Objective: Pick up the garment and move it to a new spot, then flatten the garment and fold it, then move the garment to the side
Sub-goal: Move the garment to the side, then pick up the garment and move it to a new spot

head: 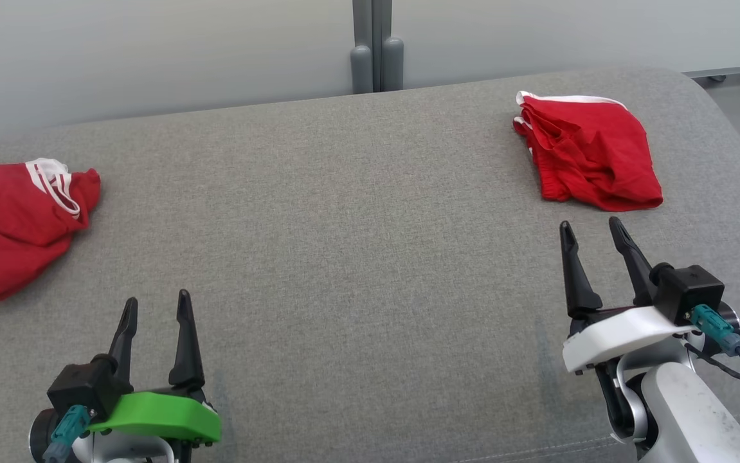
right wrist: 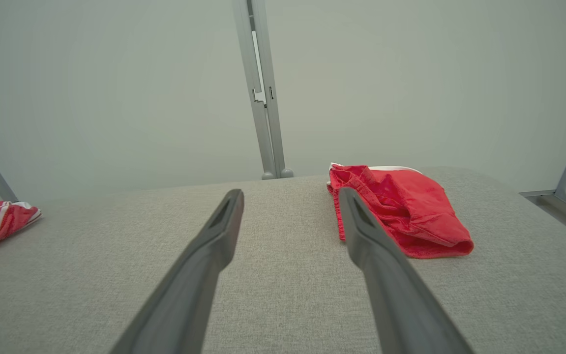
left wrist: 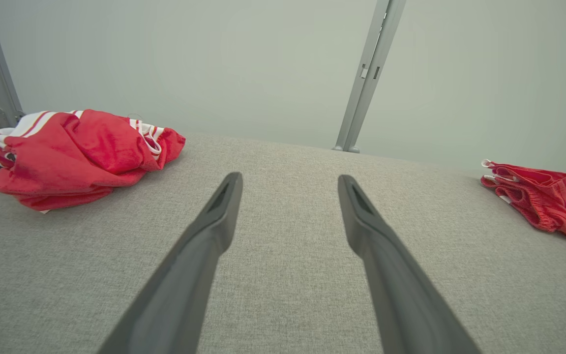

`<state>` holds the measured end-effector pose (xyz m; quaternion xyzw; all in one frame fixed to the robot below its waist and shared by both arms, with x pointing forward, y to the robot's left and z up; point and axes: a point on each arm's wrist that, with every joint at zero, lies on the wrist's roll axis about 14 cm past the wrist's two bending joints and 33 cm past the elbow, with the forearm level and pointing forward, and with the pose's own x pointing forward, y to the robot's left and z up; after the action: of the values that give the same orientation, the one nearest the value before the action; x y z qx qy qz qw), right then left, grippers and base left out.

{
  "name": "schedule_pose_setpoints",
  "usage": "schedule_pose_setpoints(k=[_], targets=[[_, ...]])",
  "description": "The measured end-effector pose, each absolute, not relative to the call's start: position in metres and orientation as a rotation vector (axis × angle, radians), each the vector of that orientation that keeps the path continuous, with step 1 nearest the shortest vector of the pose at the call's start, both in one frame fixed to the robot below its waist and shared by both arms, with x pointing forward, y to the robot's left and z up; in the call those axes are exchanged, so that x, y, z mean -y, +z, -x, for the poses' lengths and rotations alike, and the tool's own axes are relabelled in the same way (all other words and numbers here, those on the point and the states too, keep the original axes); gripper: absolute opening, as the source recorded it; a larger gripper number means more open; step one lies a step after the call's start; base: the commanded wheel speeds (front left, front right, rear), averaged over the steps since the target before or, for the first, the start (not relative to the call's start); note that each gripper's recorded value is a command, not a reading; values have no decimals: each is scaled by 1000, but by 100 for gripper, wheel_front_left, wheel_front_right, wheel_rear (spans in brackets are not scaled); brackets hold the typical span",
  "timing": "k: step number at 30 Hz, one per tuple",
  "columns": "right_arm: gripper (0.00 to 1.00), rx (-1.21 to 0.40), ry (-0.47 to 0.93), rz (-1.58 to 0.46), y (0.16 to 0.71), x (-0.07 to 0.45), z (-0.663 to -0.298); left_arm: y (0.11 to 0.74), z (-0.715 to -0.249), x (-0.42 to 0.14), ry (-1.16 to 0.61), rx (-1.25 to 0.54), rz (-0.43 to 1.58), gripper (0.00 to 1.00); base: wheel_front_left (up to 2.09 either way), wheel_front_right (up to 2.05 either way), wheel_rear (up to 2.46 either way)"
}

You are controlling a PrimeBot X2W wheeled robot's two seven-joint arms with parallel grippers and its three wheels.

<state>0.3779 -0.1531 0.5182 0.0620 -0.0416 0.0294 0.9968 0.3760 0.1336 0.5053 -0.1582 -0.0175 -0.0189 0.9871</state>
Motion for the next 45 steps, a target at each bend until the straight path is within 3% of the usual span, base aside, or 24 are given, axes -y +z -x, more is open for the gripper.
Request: schedule_pose_setpoints(k=[16, 32, 45], targets=[[100, 97, 117, -124, 522, 133, -373, 512, -360, -148, 15, 63, 310, 100, 0, 0, 0], [100, 88, 462, -142, 524, 28, -374, 517, -306, -249, 337, 127, 262, 100, 0, 0, 0], [100, 88, 572, -148, 524, -15, -392, 512, -271, -263, 429, 117, 269, 100, 0, 0, 0]])
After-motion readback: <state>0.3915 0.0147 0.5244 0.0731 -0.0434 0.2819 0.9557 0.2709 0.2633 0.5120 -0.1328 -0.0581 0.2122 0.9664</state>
